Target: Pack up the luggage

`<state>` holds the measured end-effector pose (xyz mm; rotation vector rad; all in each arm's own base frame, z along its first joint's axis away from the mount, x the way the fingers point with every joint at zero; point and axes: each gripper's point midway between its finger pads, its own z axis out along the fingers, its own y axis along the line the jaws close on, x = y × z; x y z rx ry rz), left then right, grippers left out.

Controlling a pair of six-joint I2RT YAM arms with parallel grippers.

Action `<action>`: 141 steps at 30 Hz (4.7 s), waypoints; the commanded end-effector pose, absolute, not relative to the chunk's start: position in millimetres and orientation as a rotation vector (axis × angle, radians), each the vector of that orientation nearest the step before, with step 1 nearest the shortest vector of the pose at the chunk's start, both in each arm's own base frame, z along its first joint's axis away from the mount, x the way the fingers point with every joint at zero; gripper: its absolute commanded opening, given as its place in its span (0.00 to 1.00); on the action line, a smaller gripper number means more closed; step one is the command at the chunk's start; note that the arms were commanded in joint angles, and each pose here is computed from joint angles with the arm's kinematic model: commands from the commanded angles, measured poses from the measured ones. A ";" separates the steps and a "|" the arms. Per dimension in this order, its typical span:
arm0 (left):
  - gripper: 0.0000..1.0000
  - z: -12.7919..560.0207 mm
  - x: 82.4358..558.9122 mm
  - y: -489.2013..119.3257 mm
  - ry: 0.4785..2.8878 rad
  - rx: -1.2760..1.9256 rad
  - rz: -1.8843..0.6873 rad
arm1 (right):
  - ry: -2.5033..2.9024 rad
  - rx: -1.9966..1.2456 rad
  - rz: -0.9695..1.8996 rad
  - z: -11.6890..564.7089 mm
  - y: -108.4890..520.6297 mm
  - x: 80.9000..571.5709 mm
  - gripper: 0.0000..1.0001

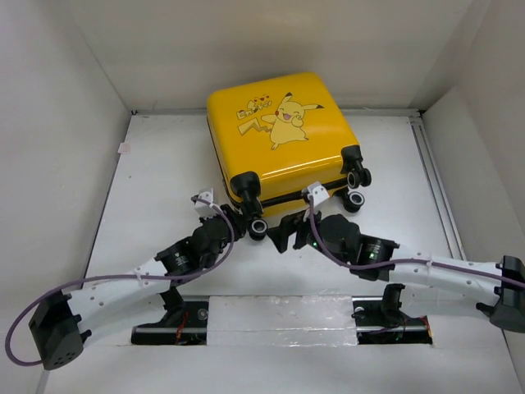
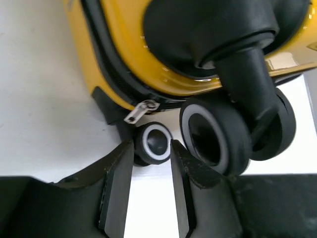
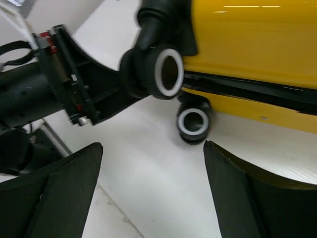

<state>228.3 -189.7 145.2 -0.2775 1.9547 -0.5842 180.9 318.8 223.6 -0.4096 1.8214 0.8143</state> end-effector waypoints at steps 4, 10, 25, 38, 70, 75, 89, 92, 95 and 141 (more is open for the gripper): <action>0.32 152.4 244.6 -211.3 1.885 -0.201 -0.610 | 1.818 -0.406 0.752 230.9 289.2 206.9 0.87; 0.38 139.7 266.2 -200.9 1.874 -0.239 -0.434 | 1.793 -0.452 0.795 245.8 299.3 208.0 0.87; 0.34 145.6 287.5 -195.5 1.779 -0.211 -0.318 | 1.768 -0.469 0.831 249.9 309.2 213.0 0.81; 0.00 158.2 292.8 -187.1 1.697 -0.227 -0.288 | 1.760 -0.474 0.847 252.0 310.2 213.2 0.71; 0.00 154.6 279.7 -176.7 1.693 -0.254 -0.348 | 1.872 -0.544 0.844 226.6 407.8 297.4 0.52; 0.00 154.4 279.8 -176.4 1.693 -0.246 -0.341 | 1.810 -0.500 0.821 239.9 398.6 297.8 0.00; 0.00 150.9 280.9 -133.7 1.685 -0.357 -0.187 | 1.779 -0.423 0.764 240.4 317.2 257.1 0.00; 0.00 148.1 285.9 -124.0 1.695 -0.391 -0.185 | 1.778 -0.453 0.779 240.0 309.4 245.6 0.00; 0.00 147.6 298.1 -108.7 1.686 -0.455 -0.188 | 1.800 -0.515 0.821 230.7 314.5 230.8 0.00; 1.00 329.7 233.3 -97.2 1.509 -0.446 -0.734 | 1.669 -0.347 0.704 323.1 268.3 182.3 1.00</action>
